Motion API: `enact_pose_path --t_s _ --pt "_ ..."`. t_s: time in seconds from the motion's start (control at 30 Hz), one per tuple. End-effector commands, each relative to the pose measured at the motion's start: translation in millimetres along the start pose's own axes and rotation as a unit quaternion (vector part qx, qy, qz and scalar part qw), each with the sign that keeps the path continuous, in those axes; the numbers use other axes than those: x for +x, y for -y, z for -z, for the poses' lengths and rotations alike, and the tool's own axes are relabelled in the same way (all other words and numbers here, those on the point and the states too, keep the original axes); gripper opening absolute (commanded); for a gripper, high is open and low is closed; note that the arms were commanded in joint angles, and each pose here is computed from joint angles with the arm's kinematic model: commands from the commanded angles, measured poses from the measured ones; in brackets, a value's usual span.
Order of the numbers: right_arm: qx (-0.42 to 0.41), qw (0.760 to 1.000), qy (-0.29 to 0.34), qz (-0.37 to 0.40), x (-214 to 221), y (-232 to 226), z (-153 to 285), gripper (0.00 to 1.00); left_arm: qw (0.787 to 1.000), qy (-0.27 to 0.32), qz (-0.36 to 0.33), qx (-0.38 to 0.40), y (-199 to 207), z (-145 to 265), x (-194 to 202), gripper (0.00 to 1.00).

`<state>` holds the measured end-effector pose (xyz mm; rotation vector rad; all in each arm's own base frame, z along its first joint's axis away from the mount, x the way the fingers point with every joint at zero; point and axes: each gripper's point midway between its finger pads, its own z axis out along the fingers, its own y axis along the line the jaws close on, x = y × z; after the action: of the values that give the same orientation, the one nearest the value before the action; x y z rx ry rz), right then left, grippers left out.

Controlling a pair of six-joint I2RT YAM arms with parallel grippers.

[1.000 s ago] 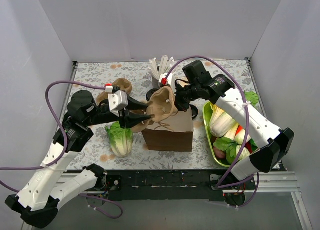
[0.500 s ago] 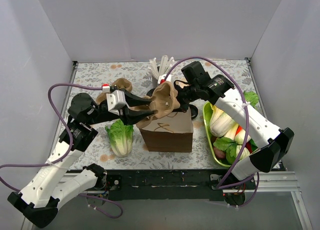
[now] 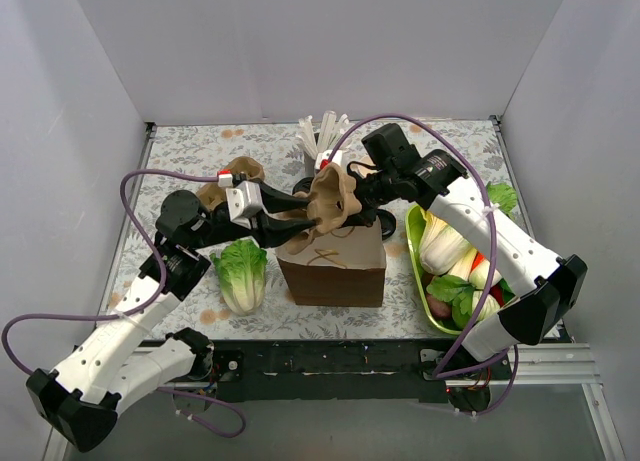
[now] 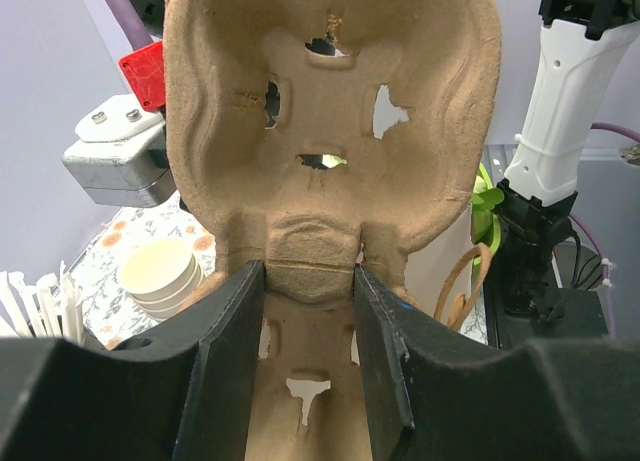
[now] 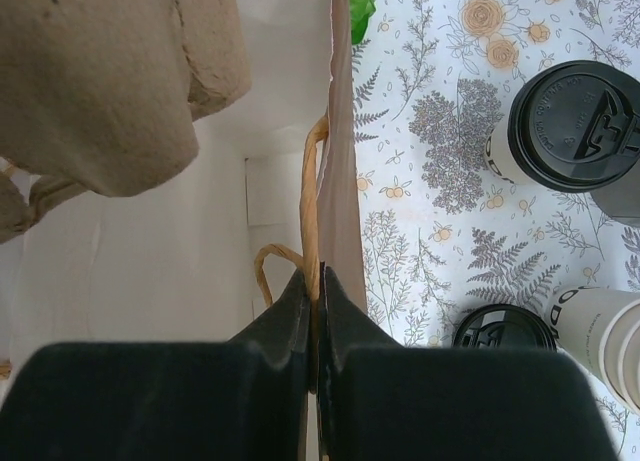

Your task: Pack the takeout coffee

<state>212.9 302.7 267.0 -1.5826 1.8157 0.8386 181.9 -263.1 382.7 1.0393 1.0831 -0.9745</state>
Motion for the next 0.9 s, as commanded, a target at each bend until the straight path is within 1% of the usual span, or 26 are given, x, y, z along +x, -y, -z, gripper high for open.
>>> enact_pose_path --t_s 0.0,0.2,0.53,0.6,0.77,0.87 --pt "-0.007 1.000 0.016 0.010 -13 -5 5 0.01 1.000 -0.008 0.002 0.016 8 1 9 0.00" --pt "-0.009 1.000 0.014 0.004 -10 -5 3 0.01 0.999 -0.022 -0.016 0.022 16 10 13 0.00" --pt "-0.030 0.999 0.021 0.001 -14 -11 2 0.01 0.999 -0.021 -0.034 0.017 20 18 13 0.00" --pt "-0.033 0.999 0.023 0.001 -16 -12 1 0.01 0.999 -0.037 -0.019 0.020 23 20 22 0.00" --pt "-0.029 0.999 0.026 0.004 -19 -10 3 0.01 0.998 -0.048 -0.013 0.024 25 21 31 0.00" --pt "-0.036 0.999 0.027 0.003 -19 -13 3 0.01 0.998 -0.050 0.006 0.028 23 17 34 0.00"
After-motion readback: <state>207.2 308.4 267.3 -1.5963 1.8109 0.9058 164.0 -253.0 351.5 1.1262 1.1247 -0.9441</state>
